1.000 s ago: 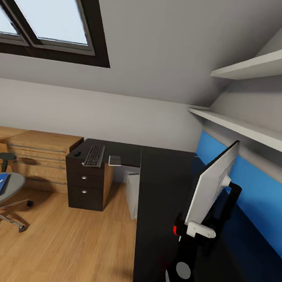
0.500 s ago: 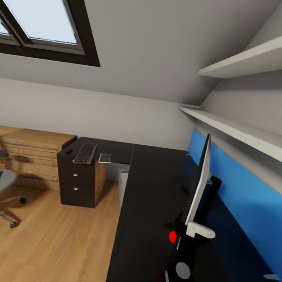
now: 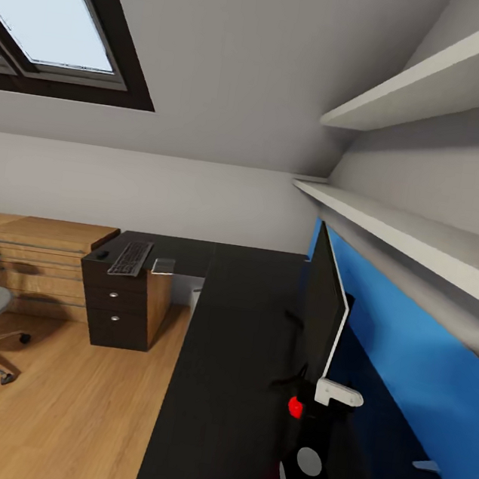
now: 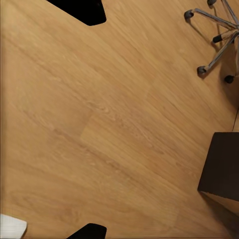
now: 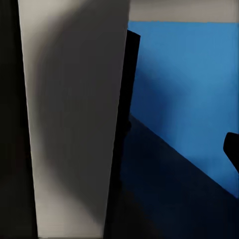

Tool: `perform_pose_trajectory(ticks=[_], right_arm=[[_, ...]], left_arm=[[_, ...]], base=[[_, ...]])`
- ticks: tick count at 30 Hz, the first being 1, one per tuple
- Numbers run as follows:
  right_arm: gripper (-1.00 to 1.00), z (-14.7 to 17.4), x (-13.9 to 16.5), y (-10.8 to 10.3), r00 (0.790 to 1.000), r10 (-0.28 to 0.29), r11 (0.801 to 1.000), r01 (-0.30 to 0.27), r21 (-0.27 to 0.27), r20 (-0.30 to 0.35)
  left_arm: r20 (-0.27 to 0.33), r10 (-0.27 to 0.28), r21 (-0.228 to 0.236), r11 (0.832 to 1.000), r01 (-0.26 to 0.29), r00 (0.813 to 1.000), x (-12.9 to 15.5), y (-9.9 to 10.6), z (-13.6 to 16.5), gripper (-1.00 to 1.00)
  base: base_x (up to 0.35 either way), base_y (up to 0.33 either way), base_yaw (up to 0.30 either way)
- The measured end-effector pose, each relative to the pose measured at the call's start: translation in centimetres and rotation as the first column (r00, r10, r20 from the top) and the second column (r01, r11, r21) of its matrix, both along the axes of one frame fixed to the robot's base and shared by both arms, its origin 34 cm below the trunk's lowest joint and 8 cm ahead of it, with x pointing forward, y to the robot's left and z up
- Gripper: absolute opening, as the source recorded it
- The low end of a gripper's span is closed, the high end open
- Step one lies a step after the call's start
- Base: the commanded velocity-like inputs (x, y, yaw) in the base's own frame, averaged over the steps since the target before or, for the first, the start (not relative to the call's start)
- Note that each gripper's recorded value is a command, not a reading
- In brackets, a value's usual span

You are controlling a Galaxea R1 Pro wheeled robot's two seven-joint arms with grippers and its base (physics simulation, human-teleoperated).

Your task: In the bedroom, organize the workspace by keeping the computer under the desk, ensuring the monitor is on the desk, placing the keyboard on the desk next to the monitor, placing the mouse on the desk next to the keyboard, moving the folder from the swivel chair onto the desk next to the mouse, stacking the notebook on top of the folder with the pen on top of the notebook, and positioning the swivel chair next to the desk.

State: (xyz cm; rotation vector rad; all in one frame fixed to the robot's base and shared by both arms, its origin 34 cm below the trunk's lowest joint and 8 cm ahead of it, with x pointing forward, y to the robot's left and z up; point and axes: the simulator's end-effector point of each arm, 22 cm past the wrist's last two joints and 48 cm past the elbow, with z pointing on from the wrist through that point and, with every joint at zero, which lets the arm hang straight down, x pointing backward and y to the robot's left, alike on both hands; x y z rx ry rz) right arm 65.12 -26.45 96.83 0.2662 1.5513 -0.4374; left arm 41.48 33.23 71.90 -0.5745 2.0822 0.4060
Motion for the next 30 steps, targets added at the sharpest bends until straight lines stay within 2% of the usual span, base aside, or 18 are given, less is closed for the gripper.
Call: perform_pose_trajectory(ticks=[11,24,30], right_arm=[[1.00,0.02,0.01,0.06,1.000,0.002,1.000,-0.002,0.000,0.002],[1.00,0.42,0.13,0.51,1.000,0.016,1.000,-0.016,0.003,0.015],[1.00,0.53,0.15,0.59,1.000,0.018,1.000,-0.018,0.001,0.018]], left_arm=[[0.001,0.000,0.001,1.000,0.000,1.000,0.02,0.02,0.03,1.00],[0.002,0.000,0.001,1.000,0.000,1.000,0.02,0.02,0.04,1.00],[0.002,0.000,0.001,1.000,0.000,1.000,0.02,0.02,0.04,1.00]], base=[[0.000,-0.174,0.000],[0.000,-0.022,0.000],[0.000,-0.203,0.000]])
